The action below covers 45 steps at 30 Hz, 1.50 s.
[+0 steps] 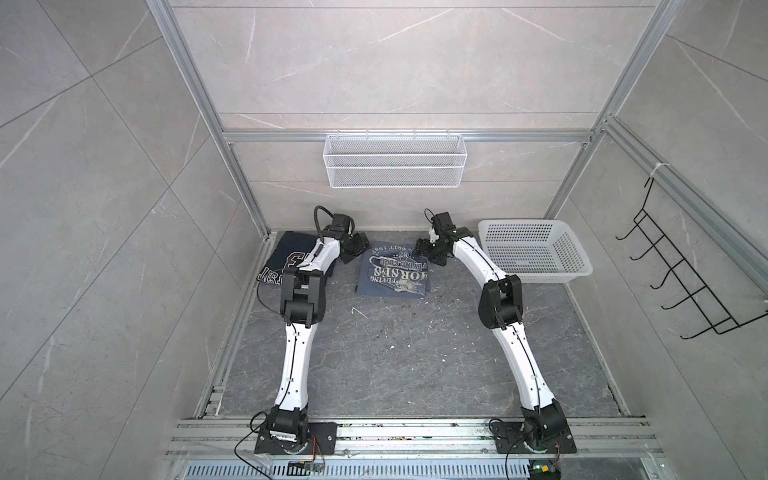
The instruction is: Fold and stack the tank tops
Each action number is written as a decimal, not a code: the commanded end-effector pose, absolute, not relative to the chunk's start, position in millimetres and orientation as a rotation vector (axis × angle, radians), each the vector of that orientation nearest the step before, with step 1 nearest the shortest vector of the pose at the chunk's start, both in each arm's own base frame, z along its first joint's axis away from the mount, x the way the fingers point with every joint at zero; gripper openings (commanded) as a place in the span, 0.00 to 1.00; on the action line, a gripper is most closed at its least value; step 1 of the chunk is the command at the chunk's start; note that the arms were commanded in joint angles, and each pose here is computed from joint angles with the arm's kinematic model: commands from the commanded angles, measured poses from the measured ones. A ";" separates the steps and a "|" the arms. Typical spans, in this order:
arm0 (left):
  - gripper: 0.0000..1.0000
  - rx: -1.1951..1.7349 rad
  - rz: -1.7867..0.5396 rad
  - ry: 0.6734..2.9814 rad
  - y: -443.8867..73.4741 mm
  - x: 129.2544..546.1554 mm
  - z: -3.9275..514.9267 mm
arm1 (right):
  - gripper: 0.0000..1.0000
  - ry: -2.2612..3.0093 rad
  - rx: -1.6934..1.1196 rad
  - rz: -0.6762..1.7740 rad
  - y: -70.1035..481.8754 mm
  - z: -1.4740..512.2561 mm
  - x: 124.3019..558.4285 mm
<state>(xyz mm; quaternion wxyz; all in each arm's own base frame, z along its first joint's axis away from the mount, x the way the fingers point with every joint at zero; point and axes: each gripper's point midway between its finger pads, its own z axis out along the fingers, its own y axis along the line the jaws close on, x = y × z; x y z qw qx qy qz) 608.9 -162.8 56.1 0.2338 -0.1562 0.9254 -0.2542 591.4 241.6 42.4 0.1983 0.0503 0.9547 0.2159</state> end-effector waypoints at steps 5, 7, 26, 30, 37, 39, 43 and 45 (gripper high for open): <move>0.90 -0.312 -0.793 2.510 -166.2 575.5 111.6 | 0.90 2.731 0.143 0.713 246.8 53.5 559.0; 0.91 -0.309 -0.812 2.522 -167.4 566.7 102.3 | 0.91 2.720 0.147 0.725 246.4 55.1 550.9; 0.46 -0.307 -0.999 2.587 -195.1 538.5 55.2 | 0.67 2.797 0.181 0.880 295.7 -0.6 509.1; 0.23 -0.305 -0.992 2.547 -190.7 546.7 76.2 | 0.39 2.754 0.188 0.951 313.0 10.6 514.5; 0.00 -0.296 -0.869 2.474 -156.0 561.5 139.6 | 0.05 2.593 0.153 1.114 363.5 60.5 535.1; 0.00 -0.307 -0.765 2.469 -135.4 561.0 159.2 | 0.02 2.538 0.120 1.162 383.3 81.8 539.7; 0.00 -0.320 -0.598 2.440 -91.6 554.7 200.1 | 0.01 2.466 0.058 1.273 433.7 98.0 540.7; 0.00 -0.332 -0.536 2.425 -70.1 550.3 215.5 | 0.01 2.422 0.028 1.329 457.0 107.7 539.5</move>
